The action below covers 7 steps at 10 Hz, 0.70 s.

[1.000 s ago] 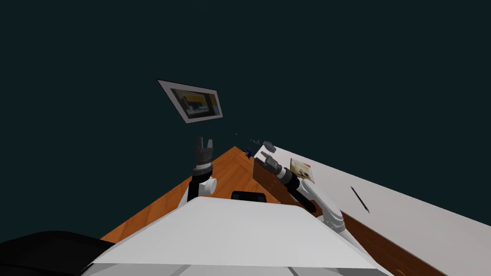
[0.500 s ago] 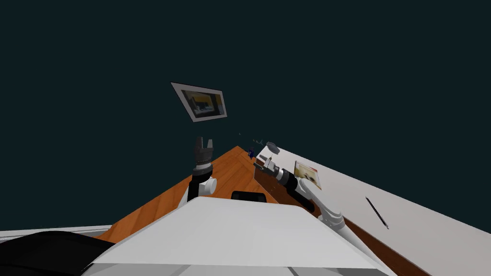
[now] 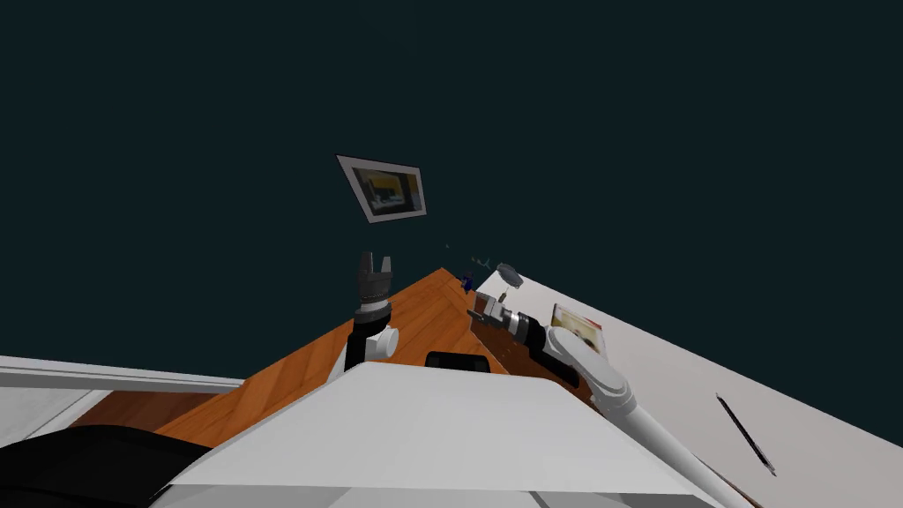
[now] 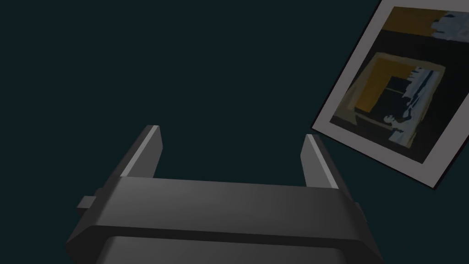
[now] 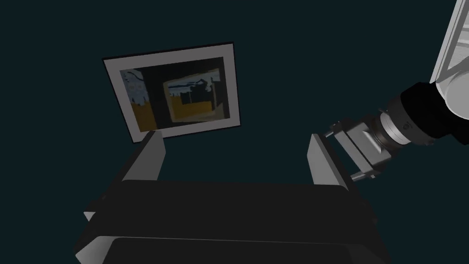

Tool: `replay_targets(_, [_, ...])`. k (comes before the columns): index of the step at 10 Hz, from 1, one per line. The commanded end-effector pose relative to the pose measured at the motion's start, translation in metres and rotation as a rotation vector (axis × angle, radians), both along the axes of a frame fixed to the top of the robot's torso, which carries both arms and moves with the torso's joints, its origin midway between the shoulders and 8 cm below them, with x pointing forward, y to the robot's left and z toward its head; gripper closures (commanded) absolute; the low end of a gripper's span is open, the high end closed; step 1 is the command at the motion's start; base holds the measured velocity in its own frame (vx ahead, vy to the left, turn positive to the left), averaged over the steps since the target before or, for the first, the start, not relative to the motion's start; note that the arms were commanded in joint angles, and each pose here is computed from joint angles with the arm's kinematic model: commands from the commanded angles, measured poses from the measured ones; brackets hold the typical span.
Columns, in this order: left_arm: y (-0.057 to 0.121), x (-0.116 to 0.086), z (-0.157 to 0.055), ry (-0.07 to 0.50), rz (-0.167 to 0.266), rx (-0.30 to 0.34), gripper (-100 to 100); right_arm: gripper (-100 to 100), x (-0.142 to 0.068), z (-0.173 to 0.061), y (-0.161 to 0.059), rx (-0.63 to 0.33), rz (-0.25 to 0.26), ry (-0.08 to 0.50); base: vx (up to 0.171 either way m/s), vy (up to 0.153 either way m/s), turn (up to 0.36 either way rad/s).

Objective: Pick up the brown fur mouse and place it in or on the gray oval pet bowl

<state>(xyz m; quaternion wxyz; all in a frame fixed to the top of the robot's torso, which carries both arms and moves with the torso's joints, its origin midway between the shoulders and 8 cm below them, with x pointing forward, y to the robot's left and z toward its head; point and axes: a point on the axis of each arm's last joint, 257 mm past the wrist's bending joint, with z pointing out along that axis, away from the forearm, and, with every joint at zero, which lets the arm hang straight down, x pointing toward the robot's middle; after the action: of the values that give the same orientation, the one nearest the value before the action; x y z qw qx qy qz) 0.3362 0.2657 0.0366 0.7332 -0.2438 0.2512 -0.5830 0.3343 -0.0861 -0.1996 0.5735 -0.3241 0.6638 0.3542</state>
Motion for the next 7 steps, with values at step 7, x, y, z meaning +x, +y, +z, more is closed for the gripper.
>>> replay_targets(7, [0.000, 0.000, 0.000, 0.000, 0.000, 0.000, 0, -100, -0.014, -0.080, -0.030, -0.319, 0.073, -0.001, 0.015, -0.018, 0.142])
